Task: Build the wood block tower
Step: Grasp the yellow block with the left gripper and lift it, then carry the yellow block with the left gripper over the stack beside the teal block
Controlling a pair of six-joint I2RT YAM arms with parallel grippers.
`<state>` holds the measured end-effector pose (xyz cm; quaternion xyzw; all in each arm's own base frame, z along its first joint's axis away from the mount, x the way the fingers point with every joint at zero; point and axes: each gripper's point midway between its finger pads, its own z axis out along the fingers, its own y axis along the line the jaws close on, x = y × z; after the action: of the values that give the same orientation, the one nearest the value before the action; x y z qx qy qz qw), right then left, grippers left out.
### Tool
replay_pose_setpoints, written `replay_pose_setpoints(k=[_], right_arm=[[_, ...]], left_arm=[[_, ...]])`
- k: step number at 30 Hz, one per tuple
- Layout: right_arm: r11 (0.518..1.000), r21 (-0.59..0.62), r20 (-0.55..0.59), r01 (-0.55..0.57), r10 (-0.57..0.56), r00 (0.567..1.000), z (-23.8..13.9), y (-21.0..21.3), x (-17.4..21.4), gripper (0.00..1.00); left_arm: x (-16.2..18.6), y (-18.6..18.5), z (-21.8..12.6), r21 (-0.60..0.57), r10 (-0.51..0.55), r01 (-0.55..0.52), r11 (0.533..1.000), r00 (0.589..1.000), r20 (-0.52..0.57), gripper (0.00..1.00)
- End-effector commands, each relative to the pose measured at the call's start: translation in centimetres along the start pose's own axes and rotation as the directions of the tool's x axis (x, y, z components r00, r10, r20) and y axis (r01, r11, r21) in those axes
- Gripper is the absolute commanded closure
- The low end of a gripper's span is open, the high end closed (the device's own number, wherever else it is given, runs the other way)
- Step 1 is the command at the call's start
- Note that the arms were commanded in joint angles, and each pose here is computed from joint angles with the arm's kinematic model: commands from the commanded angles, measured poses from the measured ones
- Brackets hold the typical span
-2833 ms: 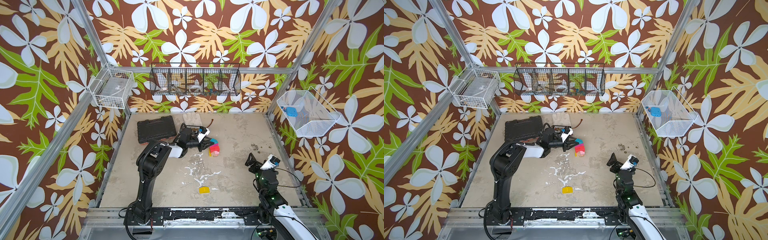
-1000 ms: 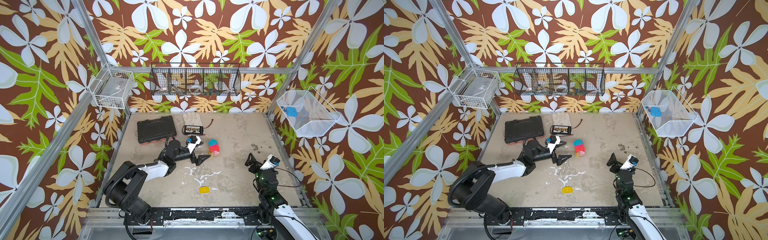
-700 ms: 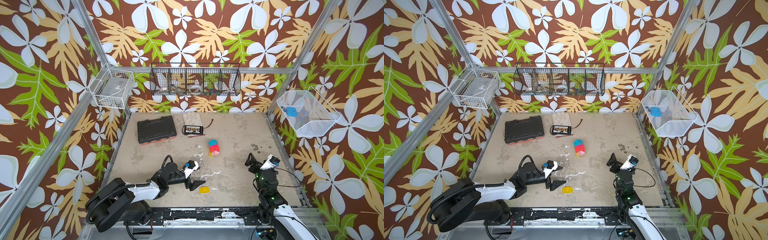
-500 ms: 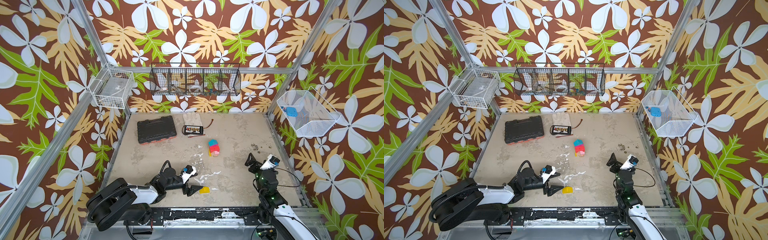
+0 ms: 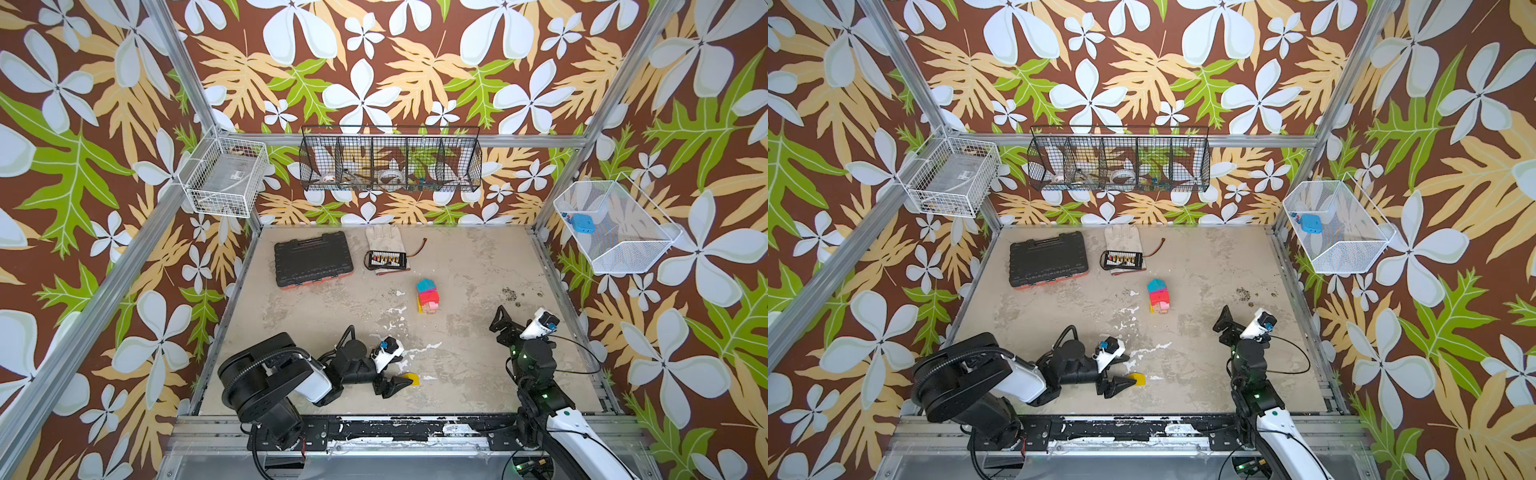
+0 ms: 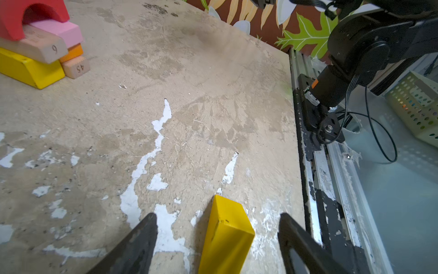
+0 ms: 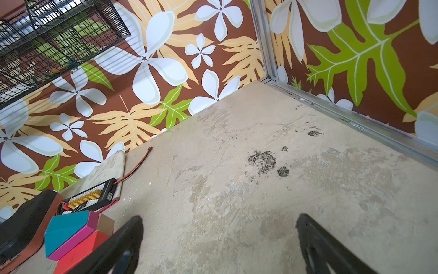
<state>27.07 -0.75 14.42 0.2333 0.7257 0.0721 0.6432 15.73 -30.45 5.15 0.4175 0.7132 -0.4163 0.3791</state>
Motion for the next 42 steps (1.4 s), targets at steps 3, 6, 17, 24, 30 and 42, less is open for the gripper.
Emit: replay_pose_setpoints(k=[3, 6, 17, 24, 30, 42], right_arm=[[1.0, -0.013, 0.026, -0.003, 0.004, 1.0, 0.0, 0.4, -0.8, 0.0], [1.0, -0.014, 0.025, -0.002, 0.003, 1.0, 0.0, 0.4, -0.7, 0.0], [1.0, -0.014, 0.025, -0.003, 0.004, 1.0, 0.0, 0.4, -0.7, 0.0], [1.0, -0.013, 0.025, -0.002, 0.003, 1.0, 0.0, 0.4, -0.7, 0.0], [1.0, -0.013, 0.024, -0.003, 0.003, 1.0, 0.0, 0.4, -0.7, 0.0], [1.0, -0.013, 0.025, -0.003, 0.003, 1.0, 0.0, 0.4, -0.7, 0.0]], left_arm=[[-0.8, 0.2, 0.5, -0.019, 0.055, -0.055, 0.998, 0.998, 0.03, 0.2], [-0.6, 0.1, 0.7, -0.018, 0.059, -0.059, 0.998, 0.998, 0.018, 0.2], [0.6, -0.4, 1.3, -0.022, 0.111, -0.112, 0.993, 0.993, -0.034, 0.21], [1.8, -0.7, 1.9, -0.027, 0.146, -0.149, 0.988, 0.985, -0.088, 0.29], [2.2, -0.7, 2.1, -0.025, 0.156, -0.159, 0.987, 0.982, -0.107, 0.42], [1.9, -0.7, 2.6, -0.023, 0.16, -0.163, 0.986, 0.98, -0.119, 0.73]])
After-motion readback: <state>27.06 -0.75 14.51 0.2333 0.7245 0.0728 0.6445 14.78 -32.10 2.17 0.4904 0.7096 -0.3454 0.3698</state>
